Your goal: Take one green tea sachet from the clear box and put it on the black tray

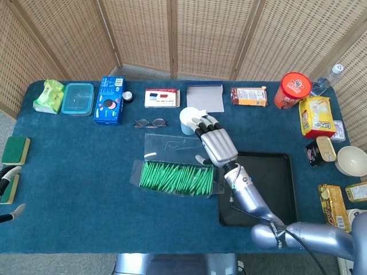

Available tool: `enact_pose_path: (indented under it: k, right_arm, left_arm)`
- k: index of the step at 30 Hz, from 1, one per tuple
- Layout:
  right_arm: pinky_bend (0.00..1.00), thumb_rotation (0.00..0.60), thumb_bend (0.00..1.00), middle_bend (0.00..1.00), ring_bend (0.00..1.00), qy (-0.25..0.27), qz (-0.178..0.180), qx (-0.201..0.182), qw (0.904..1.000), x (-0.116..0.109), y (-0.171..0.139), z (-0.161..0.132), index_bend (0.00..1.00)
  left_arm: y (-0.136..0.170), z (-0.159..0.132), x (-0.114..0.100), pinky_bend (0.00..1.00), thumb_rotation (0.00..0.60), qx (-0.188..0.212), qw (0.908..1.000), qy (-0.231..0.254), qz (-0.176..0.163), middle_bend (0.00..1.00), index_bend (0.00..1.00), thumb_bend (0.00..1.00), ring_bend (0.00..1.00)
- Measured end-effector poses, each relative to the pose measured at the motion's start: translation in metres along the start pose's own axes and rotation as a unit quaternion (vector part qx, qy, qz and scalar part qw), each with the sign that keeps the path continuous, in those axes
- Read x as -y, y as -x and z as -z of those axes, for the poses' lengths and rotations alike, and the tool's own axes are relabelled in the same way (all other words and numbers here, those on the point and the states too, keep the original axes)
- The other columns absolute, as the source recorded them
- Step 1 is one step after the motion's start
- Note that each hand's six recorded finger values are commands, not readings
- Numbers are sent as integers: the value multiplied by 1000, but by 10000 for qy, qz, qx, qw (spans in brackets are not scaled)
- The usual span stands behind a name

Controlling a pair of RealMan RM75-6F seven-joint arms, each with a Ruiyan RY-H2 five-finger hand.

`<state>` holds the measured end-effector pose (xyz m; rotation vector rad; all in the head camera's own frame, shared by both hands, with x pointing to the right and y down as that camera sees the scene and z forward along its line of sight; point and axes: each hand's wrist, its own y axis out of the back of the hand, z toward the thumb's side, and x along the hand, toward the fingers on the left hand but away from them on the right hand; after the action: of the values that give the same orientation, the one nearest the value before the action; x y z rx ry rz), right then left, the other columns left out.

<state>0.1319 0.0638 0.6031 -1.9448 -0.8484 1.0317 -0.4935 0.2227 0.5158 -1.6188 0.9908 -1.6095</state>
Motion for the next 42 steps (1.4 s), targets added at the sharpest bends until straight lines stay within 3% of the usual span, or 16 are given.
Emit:
enact_pose_path:
  k: [4,8,14,23,42]
  right_arm:
    - [80,600,190,149,77,104,10,-391,9992,-4,-11,-5,267]
    - [79,600,191,149,69,140,-361,-796,9961,9,-24,-10,286]
    - [79,600,178,149,69,-110,-829,-1069,9907,29,-34,-13,302]
    - [79,600,172,151,69,-385,-1048,-1214,9863,44,-33,-19,315]
    - [79,600,172,160,69,-763,-1128,-1304,9821,55,-35,-18,331]
  left_arm:
    - [0,-2,-1,241,600,30,10000,1,-29,126,116,204,139]
    - [-1,-5,-1,241,600,85,10000,2,-31,126,116,205,139]
    - [0,-5,-1,241,600,89,10000,-30,-30,126,116,205,139]
    - [0,-5,1,241,600,76,10000,-33,13,126,116,204,139]
    - [0,-5,6,241,600,88,9999,-17,72,126,116,205,139]
